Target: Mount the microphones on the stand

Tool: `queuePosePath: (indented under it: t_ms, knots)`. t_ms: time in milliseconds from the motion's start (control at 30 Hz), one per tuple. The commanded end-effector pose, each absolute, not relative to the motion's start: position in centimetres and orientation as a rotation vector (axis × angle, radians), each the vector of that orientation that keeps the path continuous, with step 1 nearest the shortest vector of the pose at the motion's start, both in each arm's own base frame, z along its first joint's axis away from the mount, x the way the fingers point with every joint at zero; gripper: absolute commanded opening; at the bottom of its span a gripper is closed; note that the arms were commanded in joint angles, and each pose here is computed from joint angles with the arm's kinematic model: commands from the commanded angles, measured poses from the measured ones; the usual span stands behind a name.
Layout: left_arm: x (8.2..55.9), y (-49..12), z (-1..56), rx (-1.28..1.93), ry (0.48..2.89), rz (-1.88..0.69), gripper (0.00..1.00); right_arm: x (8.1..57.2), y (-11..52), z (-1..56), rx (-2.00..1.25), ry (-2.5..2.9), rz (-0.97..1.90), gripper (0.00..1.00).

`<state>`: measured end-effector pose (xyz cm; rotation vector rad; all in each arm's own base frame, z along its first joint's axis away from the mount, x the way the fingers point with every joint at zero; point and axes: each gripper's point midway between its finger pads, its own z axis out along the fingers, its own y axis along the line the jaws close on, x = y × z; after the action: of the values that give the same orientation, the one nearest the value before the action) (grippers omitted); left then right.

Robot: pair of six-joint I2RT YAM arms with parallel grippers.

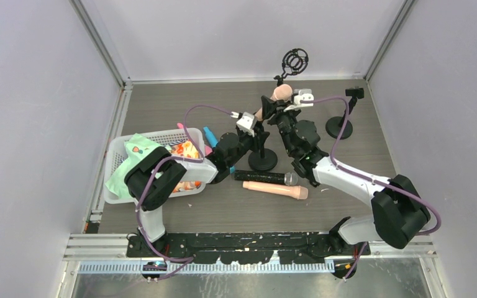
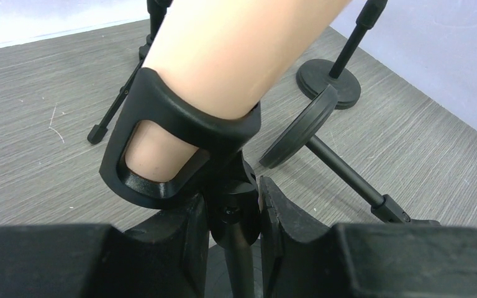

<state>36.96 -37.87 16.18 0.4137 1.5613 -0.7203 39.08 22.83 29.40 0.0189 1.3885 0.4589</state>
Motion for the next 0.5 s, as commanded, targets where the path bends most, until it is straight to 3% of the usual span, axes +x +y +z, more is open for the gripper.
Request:
queuePosePath:
  t_ms: [0, 467]
  knots:
    - [36.3, -38.1, 21.4, 0.487, 1.368, -0.687, 0.0, 36.2, 23.0, 12.2, -0.269, 1.929, 0.233, 0.01]
    - [36.3, -37.9, 21.1, 0.499, 1.37, -0.667, 0.0, 34.8, 22.1, 10.6, -0.357, 2.045, 0.104, 0.01]
